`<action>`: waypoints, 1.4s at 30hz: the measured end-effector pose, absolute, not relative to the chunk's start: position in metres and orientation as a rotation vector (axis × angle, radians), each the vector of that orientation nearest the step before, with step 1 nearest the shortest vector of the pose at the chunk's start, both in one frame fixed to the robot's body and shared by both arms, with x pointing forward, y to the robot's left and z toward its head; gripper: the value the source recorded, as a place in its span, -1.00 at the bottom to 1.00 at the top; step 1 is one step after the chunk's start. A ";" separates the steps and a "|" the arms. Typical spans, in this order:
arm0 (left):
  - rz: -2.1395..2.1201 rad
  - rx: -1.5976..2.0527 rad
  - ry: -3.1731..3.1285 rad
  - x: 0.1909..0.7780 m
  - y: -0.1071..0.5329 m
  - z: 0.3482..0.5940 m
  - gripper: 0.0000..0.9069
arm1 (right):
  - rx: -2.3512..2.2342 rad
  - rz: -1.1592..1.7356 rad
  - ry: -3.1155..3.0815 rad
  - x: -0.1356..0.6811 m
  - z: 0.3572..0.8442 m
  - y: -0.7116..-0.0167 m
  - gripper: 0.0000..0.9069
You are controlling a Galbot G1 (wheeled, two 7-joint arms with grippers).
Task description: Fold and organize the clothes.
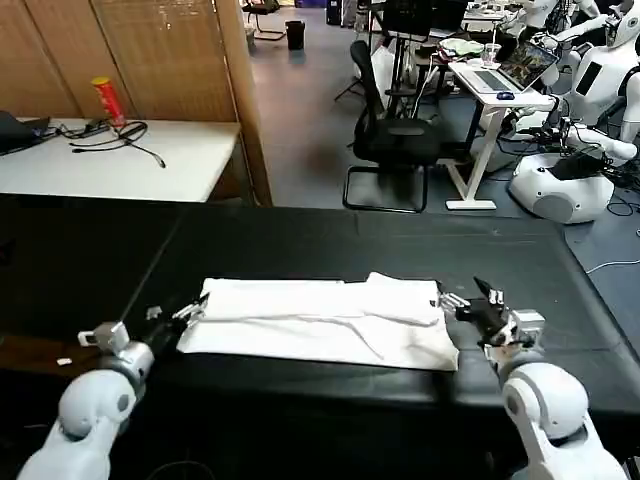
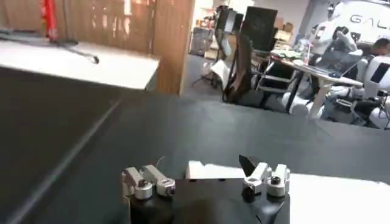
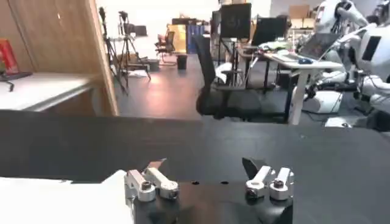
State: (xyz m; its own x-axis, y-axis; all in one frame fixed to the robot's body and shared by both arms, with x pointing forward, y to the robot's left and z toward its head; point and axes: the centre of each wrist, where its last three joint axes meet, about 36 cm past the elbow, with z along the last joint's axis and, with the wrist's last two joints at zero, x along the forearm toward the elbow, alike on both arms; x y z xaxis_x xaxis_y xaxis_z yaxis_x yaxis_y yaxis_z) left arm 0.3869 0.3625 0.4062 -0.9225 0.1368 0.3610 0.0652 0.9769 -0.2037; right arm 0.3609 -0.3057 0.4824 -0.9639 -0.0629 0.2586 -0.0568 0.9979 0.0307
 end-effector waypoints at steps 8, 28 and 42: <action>0.324 -0.151 -2.726 0.384 0.363 0.393 0.94 | 0.090 -0.047 -2.916 0.334 0.499 -0.301 0.94; 0.352 -0.164 -2.707 0.385 0.363 0.368 0.10 | 0.099 -0.045 -2.964 0.320 0.517 -0.297 0.94; 0.294 -0.204 -2.681 0.391 0.365 0.364 -1.00 | 0.126 -0.042 -2.994 0.322 0.523 -0.293 0.94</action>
State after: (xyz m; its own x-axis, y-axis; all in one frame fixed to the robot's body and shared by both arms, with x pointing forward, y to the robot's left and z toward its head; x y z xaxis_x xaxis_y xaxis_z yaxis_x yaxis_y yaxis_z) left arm 0.3905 0.3650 0.3644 -0.8953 0.1887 0.4035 0.0967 0.9666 -0.2375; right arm 0.3222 -0.2934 0.5229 -0.9860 -0.0854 0.1431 -0.0813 0.9961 0.0341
